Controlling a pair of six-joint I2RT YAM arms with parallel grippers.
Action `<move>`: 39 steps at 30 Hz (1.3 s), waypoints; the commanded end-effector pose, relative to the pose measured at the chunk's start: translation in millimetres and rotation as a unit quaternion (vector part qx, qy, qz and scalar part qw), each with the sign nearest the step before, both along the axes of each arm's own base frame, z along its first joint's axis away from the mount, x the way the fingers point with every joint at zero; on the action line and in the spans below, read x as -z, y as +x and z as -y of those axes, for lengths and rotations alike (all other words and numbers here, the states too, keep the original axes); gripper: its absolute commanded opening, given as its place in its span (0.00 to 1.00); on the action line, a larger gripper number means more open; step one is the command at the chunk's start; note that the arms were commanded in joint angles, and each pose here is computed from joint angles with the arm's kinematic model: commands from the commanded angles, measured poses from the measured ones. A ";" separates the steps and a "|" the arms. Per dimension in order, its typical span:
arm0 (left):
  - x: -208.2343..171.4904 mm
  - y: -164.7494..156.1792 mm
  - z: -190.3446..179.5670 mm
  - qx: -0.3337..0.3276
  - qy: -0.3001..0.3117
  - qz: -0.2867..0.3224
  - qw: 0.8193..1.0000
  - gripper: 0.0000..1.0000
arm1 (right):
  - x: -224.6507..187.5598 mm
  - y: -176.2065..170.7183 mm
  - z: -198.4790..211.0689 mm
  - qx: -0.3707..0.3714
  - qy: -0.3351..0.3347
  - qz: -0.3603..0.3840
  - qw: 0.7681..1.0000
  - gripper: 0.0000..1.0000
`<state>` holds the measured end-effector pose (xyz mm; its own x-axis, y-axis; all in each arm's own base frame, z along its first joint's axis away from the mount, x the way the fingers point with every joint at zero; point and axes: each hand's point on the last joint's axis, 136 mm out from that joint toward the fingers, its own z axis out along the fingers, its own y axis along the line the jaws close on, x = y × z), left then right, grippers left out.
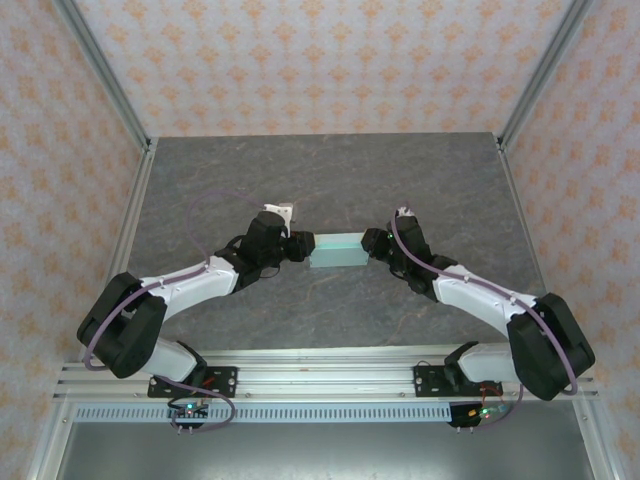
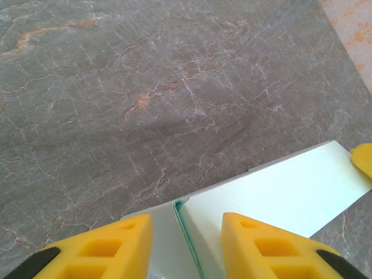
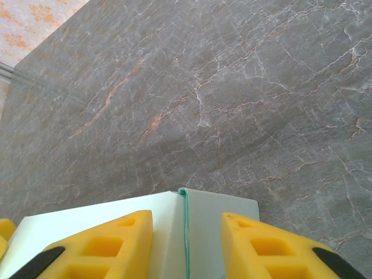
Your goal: Fold the paper box
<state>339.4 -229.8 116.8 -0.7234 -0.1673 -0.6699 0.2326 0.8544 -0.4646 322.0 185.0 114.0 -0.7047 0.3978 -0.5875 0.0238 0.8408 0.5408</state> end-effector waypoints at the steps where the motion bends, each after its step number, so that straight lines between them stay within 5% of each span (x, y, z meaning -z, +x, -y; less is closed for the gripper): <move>1: 70.1 -47.1 -30.1 0.010 0.093 -0.126 0.988 0.36 | 86.7 -58.8 39.5 -0.015 -0.126 -0.157 0.979 0.35; 27: 103.3 -75.7 -40.2 0.026 0.121 -0.199 0.972 0.34 | 117.7 -87.7 51.8 -0.052 -0.123 -0.243 0.961 0.35; 39: 122.4 -85.7 -28.3 0.030 0.077 -0.236 0.968 0.30 | 127.1 -96.0 52.1 -0.028 -0.094 -0.270 0.958 0.31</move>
<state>333.0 -237.8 101.2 -0.7745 -0.1685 -0.6097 0.2348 0.8184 -0.5244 320.7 186.8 98.9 -0.7787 0.3460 -0.5234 -0.0242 0.8171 0.5760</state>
